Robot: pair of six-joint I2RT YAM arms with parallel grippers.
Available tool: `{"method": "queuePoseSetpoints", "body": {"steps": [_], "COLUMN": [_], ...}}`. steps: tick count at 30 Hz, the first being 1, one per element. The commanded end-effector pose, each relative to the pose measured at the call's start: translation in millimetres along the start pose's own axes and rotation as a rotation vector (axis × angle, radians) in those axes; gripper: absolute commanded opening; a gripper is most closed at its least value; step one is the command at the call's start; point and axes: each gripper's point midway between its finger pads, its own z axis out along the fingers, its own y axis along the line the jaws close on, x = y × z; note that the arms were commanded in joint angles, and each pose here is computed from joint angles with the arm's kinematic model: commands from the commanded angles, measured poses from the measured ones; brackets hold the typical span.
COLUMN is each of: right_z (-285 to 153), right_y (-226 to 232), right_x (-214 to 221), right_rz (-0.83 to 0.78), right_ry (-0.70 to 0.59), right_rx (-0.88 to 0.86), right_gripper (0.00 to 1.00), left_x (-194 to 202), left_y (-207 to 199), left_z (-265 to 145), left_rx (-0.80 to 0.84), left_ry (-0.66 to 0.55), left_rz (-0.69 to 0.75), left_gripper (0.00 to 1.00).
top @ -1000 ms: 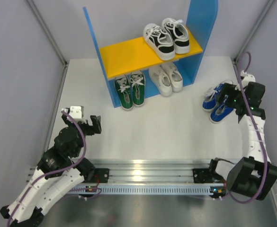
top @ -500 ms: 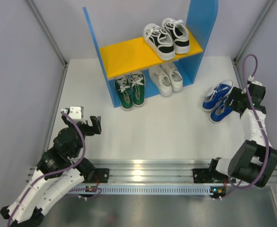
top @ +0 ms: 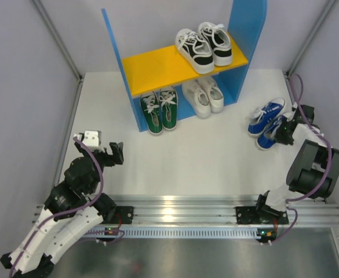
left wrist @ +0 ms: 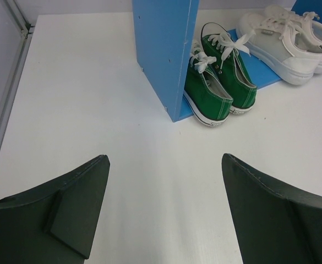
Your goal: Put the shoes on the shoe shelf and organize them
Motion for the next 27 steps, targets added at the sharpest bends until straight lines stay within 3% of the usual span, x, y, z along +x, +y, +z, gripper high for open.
{"method": "queuePoseSetpoints", "body": {"steps": [1, 2, 8, 10, 15, 21, 27], "right_z": [-16, -22, -101, -137, -205, -232, -242], "right_y": [0, -5, -20, -16, 24, 99, 158], "right_x": [-37, -41, -72, -80, -80, -28, 16], "right_rz": [-0.006, -0.004, -0.070, -0.145, -0.448, -0.691, -0.899], "right_ry": [-0.109, -0.133, -0.381, -0.477, -0.601, -0.500, -0.451], "right_rx": [-0.019, -0.011, 0.049, 0.047, -0.099, -0.573, -0.810], "right_gripper": [0.06, 0.00, 0.00, 0.00, 0.00, 0.00, 0.00], "left_x": [-11, -11, -21, -27, -34, -34, -30], "left_y": [-1, -1, -15, -26, -72, -144, -200], "left_z": [0, 0, -4, -7, -11, -15, -12], "left_rx": [0.006, 0.008, 0.086, 0.138, 0.344, 0.657, 0.921], "left_ry": [-0.048, -0.051, -0.074, -0.084, -0.064, 0.066, 0.147], "left_rz": [-0.018, -0.021, -0.060, -0.156, -0.343, -0.539, -0.689], "left_gripper": [0.88, 0.88, 0.92, 0.98, 0.98, 0.98, 0.98]}}
